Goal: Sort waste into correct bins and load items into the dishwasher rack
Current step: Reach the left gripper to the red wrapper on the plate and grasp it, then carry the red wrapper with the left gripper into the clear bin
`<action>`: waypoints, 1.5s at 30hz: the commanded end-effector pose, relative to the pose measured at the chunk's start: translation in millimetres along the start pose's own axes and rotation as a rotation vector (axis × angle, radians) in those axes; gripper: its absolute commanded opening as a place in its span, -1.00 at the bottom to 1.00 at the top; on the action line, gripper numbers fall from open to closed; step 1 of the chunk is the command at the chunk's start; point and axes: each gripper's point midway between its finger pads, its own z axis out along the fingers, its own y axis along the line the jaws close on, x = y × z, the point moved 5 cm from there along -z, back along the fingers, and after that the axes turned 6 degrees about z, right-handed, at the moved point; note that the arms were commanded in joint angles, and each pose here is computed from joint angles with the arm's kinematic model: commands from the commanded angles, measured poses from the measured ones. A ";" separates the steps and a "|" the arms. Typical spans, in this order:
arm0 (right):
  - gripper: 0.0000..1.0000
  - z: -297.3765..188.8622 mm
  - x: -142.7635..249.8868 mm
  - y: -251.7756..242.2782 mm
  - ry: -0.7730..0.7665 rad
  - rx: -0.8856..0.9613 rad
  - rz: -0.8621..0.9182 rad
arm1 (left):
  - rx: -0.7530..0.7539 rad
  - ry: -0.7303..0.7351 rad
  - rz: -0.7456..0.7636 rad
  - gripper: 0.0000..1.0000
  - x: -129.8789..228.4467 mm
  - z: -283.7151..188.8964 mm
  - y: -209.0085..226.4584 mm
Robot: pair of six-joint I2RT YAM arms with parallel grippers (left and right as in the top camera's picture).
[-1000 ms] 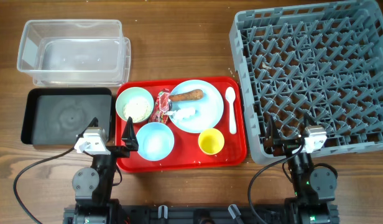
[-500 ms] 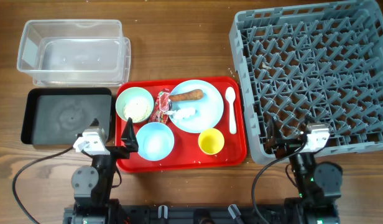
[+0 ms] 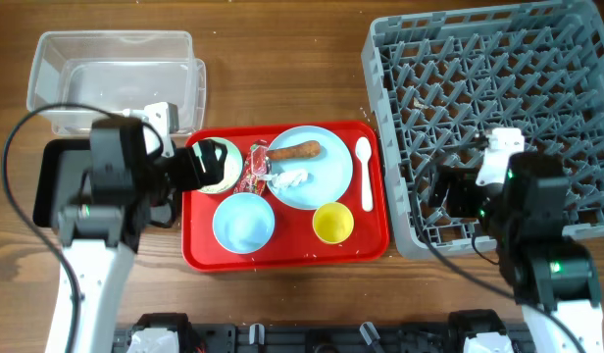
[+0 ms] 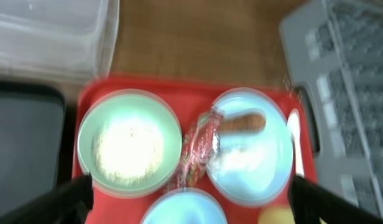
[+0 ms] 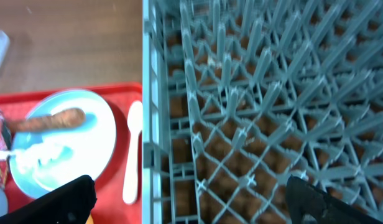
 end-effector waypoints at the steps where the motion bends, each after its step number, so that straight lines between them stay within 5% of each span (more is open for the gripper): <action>1: 1.00 8.6 0.8 -0.5 0.071 0.009 0.010 | 0.020 0.092 -0.034 1.00 -4.1 1.8 -3.1; 4: 0.99 10.3 0.6 -0.5 0.074 0.010 0.010 | 0.015 0.126 -0.045 1.00 -0.7 8.4 -0.6; 11: 0.99 10.5 0.5 -0.5 0.074 0.010 0.011 | 0.065 -0.049 0.041 1.00 -44.3 34.6 -10.7; 22: 0.99 10.5 0.5 -0.6 0.074 0.010 0.011 | 0.078 0.218 0.305 0.96 9.7 166.1 -44.9; 27: 0.99 10.5 0.6 -0.6 0.074 0.010 0.010 | 0.070 0.288 0.299 0.56 26.0 181.6 -40.4; 29: 1.00 10.5 0.6 -0.6 0.074 0.010 0.010 | 0.070 0.286 0.299 -0.03 25.7 181.6 -40.4; 33: 0.99 10.5 0.6 -0.6 0.074 0.010 0.010 | 0.043 0.280 0.301 -0.92 24.1 181.7 -36.8; 39: 0.99 10.5 0.5 -0.6 0.074 0.011 0.010 | 0.026 0.162 0.303 -0.92 -8.0 153.7 -40.8; 45: 0.99 10.5 0.6 -0.6 0.074 0.010 0.011 | -0.115 -0.257 0.242 -0.92 -105.5 67.1 -7.9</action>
